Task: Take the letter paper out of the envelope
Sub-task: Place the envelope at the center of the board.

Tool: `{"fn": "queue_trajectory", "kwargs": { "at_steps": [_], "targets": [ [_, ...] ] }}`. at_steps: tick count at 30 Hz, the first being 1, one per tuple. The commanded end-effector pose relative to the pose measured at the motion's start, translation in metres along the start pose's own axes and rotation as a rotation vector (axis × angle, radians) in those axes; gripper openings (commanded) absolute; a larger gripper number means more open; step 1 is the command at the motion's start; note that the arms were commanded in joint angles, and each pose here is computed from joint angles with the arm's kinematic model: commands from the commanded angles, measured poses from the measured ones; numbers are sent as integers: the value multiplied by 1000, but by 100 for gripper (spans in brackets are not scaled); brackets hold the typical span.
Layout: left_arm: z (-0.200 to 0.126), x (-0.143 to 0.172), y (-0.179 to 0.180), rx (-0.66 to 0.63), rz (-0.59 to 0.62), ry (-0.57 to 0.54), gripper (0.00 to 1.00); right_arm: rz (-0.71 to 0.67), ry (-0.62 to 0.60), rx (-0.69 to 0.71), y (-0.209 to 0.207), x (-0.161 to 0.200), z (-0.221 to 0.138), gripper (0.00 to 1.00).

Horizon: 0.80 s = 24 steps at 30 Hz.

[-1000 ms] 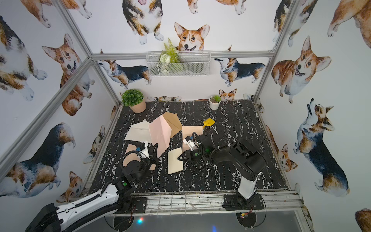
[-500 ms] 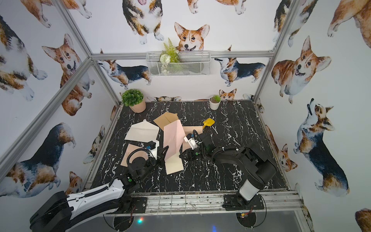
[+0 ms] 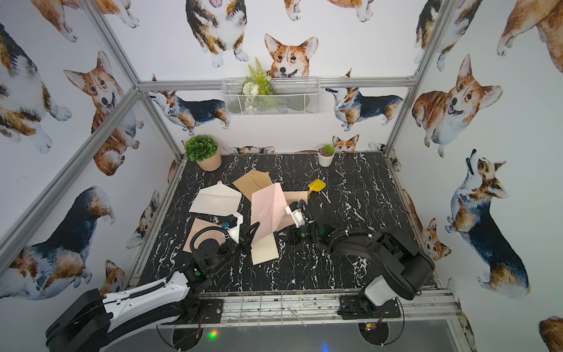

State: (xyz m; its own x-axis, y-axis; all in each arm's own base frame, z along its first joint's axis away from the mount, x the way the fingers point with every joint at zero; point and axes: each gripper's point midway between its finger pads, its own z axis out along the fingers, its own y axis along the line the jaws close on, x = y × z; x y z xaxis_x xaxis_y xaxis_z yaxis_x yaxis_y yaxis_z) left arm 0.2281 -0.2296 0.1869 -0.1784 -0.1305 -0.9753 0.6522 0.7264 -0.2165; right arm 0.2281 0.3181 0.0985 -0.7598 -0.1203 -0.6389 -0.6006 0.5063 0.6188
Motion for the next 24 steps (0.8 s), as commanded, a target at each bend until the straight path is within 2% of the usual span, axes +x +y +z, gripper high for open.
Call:
{"fn": "queue_trajectory", "kwargs": {
  "at_steps": [1, 8, 24],
  "targets": [
    [0, -13, -4, 20, 2, -48, 0, -84, -118, 35, 2, -23, -11, 53],
    [1, -15, -13, 73, -16, -59, 0, -105, -131, 21, 7, -23, -17, 54],
    [3, -12, -27, 154, -26, -58, 0, -181, -333, 41, 14, -41, -50, 56]
  ]
}}
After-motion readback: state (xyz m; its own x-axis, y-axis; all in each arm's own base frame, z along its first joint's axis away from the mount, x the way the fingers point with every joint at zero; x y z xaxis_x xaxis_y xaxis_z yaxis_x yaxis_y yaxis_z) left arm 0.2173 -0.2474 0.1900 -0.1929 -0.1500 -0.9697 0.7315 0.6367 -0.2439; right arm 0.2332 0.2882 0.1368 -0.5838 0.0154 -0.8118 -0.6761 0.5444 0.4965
